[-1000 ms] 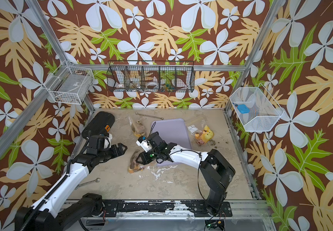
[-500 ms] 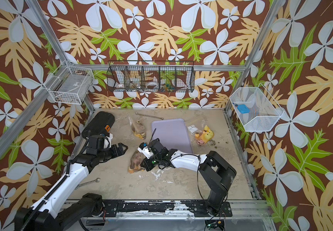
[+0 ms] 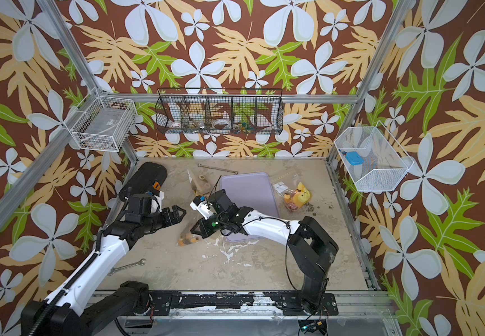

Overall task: Pour cookies out of the ziploc bag
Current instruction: Adjust the ziploc bag on the tray.

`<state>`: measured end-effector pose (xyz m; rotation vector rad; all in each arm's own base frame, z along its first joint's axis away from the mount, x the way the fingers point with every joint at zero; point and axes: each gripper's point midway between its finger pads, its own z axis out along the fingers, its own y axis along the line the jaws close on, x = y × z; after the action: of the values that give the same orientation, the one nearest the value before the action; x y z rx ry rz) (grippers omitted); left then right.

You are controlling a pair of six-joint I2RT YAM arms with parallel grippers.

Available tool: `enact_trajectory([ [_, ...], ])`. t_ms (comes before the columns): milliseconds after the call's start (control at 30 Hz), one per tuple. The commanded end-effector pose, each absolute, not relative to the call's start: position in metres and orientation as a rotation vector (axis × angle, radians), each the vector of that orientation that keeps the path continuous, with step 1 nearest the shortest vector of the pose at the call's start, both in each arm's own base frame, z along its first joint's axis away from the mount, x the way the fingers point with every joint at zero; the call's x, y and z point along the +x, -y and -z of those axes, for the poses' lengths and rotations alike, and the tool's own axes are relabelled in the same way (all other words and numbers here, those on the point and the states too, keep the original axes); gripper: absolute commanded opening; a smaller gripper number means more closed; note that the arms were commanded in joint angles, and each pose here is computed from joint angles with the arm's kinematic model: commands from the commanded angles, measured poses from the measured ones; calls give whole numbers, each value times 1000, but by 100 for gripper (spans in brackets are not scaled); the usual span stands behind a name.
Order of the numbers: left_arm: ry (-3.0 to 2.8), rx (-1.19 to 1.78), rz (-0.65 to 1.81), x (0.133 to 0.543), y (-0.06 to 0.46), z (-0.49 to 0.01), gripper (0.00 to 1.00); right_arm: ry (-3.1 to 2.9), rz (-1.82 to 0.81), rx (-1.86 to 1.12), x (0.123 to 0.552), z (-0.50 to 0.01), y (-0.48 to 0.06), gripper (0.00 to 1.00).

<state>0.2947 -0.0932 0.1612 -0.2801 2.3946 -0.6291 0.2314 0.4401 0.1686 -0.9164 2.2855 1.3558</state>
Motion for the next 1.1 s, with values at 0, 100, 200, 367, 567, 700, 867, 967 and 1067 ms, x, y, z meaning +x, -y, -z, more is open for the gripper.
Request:
enact_trajectory([
  [0, -2399, -260, 571, 298, 86, -163, 92, -2275, -1450, -889, 232, -189, -450, 0],
  [100, -2380, -276, 561, 301, 78, -169, 93, -2288, -1429, -853, 245, -191, -449, 0],
  [200, -2364, -277, 575, 304, 77, -174, 93, -2309, -1427, -776, 263, -182, -434, 0],
  [367, -2377, -276, 610, 307, 82, -170, 93, -2332, -1484, -570, 306, -161, -392, 0],
  [567, -2391, -286, 658, 308, 88, -164, 93, -2350, -1512, -460, 340, -146, -363, 0],
  [700, -2407, -290, 673, 306, 89, -159, 92, -2335, -1525, -459, 348, -156, -362, 0],
  [867, -2411, -289, 675, 303, 90, -155, 92, -2298, -1532, -493, 345, -181, -363, 0],
  [967, -2419, -294, 675, 302, 90, -150, 93, -2272, -1553, -507, 338, -199, -367, 0],
  [1067, -2424, -293, 672, 302, 89, -146, 92, -2256, -1559, -547, 327, -216, -378, 0],
])
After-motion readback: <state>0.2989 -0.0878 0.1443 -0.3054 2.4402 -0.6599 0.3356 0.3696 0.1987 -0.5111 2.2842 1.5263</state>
